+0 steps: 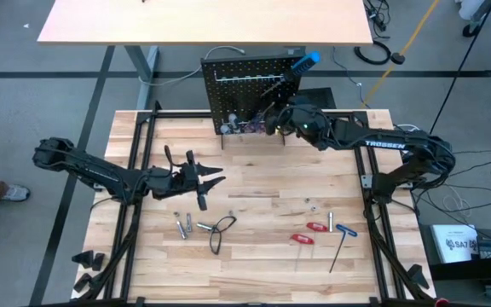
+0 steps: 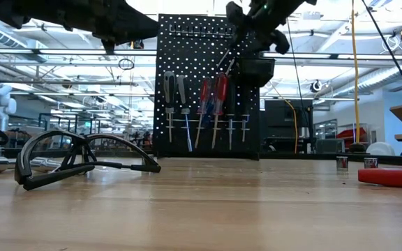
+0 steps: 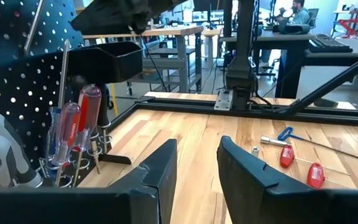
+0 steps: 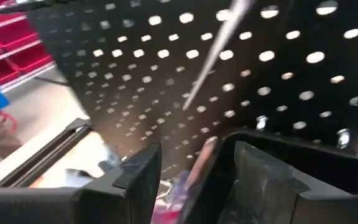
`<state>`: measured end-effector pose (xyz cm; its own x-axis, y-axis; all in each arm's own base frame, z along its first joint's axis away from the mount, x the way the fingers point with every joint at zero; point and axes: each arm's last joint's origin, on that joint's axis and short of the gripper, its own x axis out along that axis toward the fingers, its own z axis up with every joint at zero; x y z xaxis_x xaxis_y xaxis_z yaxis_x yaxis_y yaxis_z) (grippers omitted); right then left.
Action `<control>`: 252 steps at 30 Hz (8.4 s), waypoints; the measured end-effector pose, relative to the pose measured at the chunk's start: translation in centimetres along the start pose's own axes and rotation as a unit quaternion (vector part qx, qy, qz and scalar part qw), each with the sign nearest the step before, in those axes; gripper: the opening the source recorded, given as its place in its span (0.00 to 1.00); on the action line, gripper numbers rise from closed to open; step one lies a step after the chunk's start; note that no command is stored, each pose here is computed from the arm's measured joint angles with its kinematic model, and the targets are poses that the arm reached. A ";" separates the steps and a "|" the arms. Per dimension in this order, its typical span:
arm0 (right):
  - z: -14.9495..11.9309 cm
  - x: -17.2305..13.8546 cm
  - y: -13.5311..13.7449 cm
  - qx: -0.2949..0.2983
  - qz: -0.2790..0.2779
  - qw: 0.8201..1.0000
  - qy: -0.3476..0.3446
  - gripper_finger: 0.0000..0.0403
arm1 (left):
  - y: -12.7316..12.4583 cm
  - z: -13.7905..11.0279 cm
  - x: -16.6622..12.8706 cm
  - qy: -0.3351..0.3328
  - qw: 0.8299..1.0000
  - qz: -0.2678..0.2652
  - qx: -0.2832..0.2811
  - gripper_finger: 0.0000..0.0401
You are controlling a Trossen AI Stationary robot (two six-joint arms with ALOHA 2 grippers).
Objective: Hang tools onto peg board
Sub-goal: Hang the blue screwdriver on the peg board
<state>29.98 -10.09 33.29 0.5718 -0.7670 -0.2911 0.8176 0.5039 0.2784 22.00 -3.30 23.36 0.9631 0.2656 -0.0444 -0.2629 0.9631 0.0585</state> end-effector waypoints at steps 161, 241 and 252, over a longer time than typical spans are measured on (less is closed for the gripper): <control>-0.8 3.6 -0.2 -0.119 0.005 0.993 -0.002 0.02 | 0.7 -0.5 0.3 0.023 1.000 0.015 -0.004 0.30; -2.4 -13.9 8.8 -0.171 0.351 0.920 -0.035 0.01 | -4.2 8.5 7.3 0.047 0.996 -0.054 0.061 0.81; -2.4 -13.9 8.8 -0.176 0.351 0.919 -0.032 0.01 | -3.9 8.7 7.5 0.037 0.995 -0.073 0.059 0.62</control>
<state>29.40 5.99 37.56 0.9708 -0.2203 -0.0947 0.2264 0.9722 0.0601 30.78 -5.40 31.50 0.9824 0.1292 -0.1348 -0.1067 0.9809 0.1629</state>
